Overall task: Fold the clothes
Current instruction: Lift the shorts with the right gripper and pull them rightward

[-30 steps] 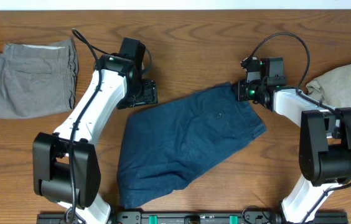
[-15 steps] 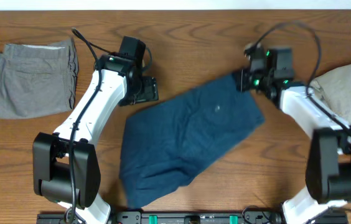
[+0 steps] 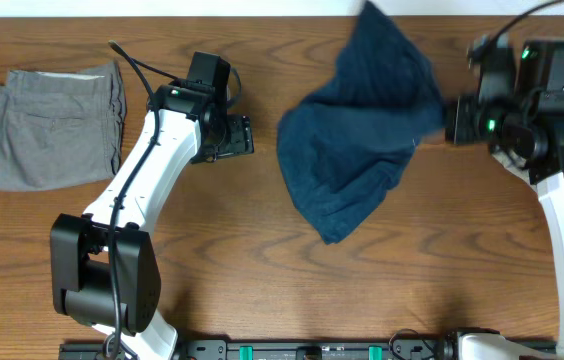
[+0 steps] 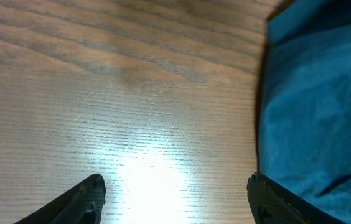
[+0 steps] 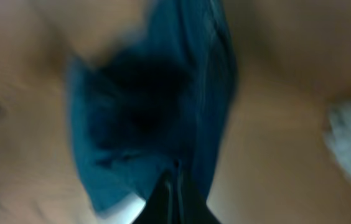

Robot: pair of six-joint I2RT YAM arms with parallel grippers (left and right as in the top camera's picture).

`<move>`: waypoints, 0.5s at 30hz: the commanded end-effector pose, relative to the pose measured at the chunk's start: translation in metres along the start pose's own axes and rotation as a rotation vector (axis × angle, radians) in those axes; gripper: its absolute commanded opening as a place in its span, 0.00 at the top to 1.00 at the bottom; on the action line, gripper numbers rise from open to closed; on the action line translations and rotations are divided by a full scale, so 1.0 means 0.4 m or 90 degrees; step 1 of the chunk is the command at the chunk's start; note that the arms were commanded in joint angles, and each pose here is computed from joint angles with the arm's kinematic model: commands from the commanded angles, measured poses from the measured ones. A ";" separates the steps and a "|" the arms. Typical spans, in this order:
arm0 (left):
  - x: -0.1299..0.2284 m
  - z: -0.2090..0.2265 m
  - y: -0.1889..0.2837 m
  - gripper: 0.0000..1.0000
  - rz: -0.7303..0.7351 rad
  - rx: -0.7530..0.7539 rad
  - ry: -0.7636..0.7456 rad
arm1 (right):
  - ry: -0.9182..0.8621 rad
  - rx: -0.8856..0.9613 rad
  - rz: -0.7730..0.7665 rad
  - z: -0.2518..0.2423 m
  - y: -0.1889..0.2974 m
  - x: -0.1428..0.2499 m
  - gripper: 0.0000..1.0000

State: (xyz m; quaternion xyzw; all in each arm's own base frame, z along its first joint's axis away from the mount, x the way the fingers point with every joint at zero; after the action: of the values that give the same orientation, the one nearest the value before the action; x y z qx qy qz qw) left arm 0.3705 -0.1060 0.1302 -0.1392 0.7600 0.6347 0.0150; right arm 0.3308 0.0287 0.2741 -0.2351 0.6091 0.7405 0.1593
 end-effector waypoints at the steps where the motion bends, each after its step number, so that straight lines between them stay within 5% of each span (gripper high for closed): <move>1: -0.017 -0.006 0.016 0.26 -0.012 0.006 -0.002 | -0.020 0.265 0.121 -0.163 -0.011 0.088 0.99; 6: 0.004 -0.053 0.020 0.25 0.026 0.090 -0.004 | -0.134 0.521 0.170 -0.311 0.053 0.164 0.99; 15: 0.013 -0.154 0.009 0.18 0.002 0.158 -0.060 | -0.181 0.435 0.173 -0.300 0.028 0.177 0.99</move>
State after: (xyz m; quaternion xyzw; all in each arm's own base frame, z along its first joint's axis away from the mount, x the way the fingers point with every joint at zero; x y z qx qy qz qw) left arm 0.3747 -0.1483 0.1398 -0.1173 0.8189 0.5598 0.0470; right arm 0.2860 -0.0927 0.2246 0.0111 0.8200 0.5380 0.1953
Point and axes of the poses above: each gripper's point midway between its finger pads, its own y axis back along the fingers, its own z axis along the line the jaws close on, x = y × z, the point moved 3 cm from there along y, back along the fingers, and after that the axes turned 3 degrees about y, right-handed, at the moved point
